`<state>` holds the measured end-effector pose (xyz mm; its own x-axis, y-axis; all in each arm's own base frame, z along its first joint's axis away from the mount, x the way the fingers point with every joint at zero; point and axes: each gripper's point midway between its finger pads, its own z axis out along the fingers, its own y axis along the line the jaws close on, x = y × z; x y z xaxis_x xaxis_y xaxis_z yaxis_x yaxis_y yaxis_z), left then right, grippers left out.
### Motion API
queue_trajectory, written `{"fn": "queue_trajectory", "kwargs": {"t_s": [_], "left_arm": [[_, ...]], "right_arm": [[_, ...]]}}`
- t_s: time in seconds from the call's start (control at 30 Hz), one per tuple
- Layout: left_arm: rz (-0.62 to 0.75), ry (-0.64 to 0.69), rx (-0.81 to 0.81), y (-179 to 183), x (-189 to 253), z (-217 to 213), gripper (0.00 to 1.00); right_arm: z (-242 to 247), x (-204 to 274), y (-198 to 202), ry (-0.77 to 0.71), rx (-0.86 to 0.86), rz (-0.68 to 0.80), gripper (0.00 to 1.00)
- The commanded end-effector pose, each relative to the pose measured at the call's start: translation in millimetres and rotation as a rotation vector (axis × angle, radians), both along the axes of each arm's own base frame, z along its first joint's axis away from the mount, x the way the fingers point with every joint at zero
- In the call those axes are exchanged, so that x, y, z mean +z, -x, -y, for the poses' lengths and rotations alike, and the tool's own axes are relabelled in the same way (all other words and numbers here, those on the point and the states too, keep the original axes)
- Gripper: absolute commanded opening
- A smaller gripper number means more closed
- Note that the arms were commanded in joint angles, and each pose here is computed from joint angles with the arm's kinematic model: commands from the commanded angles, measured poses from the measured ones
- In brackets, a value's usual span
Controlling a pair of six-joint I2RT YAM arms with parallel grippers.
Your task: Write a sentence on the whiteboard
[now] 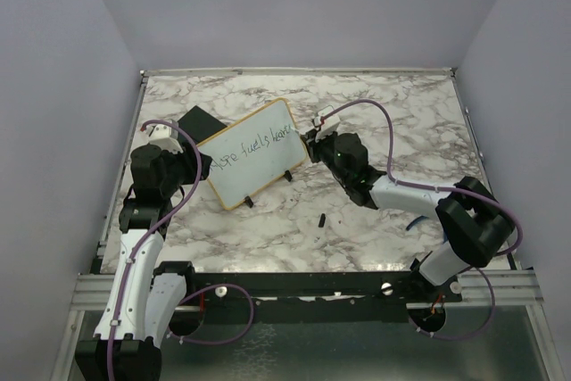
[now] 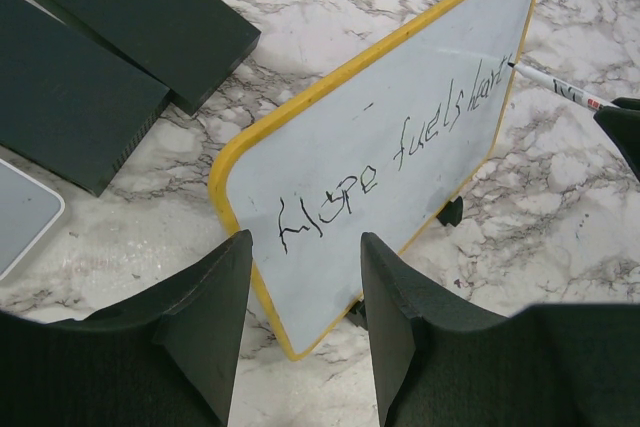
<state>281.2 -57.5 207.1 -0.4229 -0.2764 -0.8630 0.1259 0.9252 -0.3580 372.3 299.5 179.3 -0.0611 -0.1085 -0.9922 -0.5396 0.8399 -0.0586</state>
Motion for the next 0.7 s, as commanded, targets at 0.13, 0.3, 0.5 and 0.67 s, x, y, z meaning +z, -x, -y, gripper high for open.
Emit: {"fn": "queue_trajectory", "kwargs": {"t_s": [0.13, 0.3, 0.5, 0.67], "left_arm": [[0.019, 0.004, -0.022, 0.9, 2.4, 4.3, 0.50], [0.019, 0.004, -0.022, 0.9, 2.2, 4.4, 0.50], [0.019, 0.003, -0.021, 0.7, 2.4, 4.2, 0.50], [0.020, 0.004, -0.022, 0.6, 2.9, 4.4, 0.50]], "right_arm": [[4.4, -7.1, 4.9, 0.015, -0.009, -0.013, 0.01], [8.7, -10.6, 5.2, 0.022, -0.027, -0.020, 0.01], [12.0, -13.3, 5.6, 0.025, -0.040, -0.024, 0.01], [12.8, -16.1, 7.0, 0.028, -0.038, -0.031, 0.01]]}}
